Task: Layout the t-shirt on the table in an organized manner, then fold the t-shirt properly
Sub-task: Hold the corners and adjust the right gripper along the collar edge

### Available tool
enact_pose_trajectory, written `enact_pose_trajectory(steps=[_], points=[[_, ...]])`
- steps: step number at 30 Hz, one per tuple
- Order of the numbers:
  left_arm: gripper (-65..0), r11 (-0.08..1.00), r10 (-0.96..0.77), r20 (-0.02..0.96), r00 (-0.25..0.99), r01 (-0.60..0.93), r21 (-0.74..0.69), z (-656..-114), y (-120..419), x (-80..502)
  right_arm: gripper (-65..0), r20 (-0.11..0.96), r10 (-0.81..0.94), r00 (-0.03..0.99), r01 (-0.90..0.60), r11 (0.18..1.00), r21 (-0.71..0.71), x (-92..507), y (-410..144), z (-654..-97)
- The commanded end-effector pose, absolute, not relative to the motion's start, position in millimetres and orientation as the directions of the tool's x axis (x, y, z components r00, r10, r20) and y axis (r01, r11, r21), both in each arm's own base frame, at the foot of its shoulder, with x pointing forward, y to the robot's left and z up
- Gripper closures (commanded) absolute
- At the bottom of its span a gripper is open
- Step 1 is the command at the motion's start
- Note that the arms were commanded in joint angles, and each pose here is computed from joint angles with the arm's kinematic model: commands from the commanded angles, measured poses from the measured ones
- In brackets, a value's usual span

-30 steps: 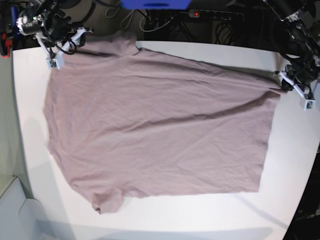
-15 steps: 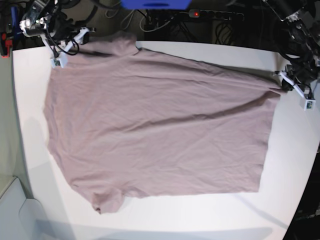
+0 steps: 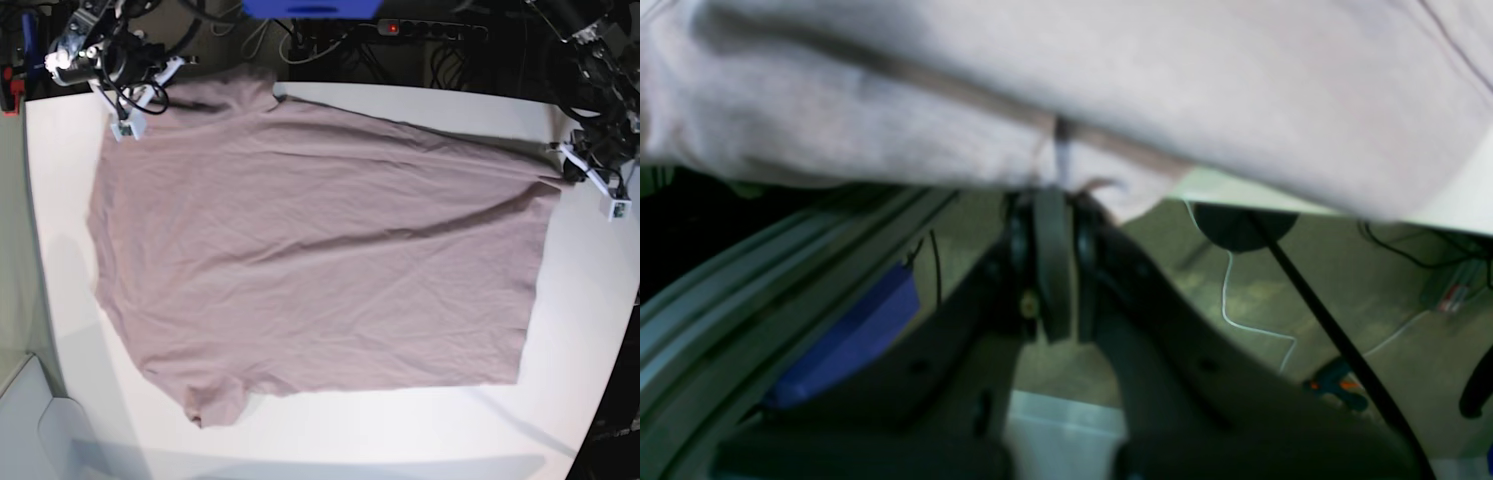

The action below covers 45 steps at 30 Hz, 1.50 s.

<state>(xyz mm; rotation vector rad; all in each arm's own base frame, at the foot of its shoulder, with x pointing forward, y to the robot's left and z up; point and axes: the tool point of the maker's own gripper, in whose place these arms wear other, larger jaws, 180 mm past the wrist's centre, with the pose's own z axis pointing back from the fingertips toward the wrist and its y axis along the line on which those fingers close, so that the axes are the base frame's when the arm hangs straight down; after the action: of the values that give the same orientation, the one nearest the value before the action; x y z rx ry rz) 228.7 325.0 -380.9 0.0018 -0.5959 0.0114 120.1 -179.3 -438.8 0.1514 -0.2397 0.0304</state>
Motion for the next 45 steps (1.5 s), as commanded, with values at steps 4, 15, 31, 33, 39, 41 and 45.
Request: enact_pose_trajectory(steps=[4,15,31,33,39,41,45], points=[[-0.1,1.0,-0.004,0.599,0.801,-0.01,0.02,-367,331,237,0.0,0.454,0.022,0.891,-0.088,0.988,0.125,165,-178,-400],[-0.1,1.0,-0.009,0.606,0.795,-0.004,0.019,-365,329,241,0.0,0.518,0.029,0.855,-0.094,0.99,0.101,188,-181,-383],[-0.1,1.0,-0.005,0.616,0.788,-0.006,0.015,-363,329,248,0.0,0.467,0.04,0.883,-0.09,0.992,0.085,158,-184,-388],[-0.1,1.0,-0.004,0.62,0.785,-0.005,0.013,-362,329,249,0.0,0.466,0.04,0.884,-0.09,0.992,0.085,157,-184,-389],[-0.1,1.0,-0.006,0.626,0.78,-0.005,0.016,-359,329,253,0.0,0.435,0.041,0.899,-0.087,0.992,0.087,145,-184,-394],[-0.1,1.0,-0.006,0.626,0.78,-0.005,0.016,-359,329,253,0.0,0.427,0.041,0.903,-0.086,0.992,0.087,142,-184,-395],[-0.1,1.0,-0.005,0.624,0.781,-0.004,0.013,-360,328,252,0.0,0.41,0.041,0.911,-0.084,0.992,0.089,134,-184,-398]])
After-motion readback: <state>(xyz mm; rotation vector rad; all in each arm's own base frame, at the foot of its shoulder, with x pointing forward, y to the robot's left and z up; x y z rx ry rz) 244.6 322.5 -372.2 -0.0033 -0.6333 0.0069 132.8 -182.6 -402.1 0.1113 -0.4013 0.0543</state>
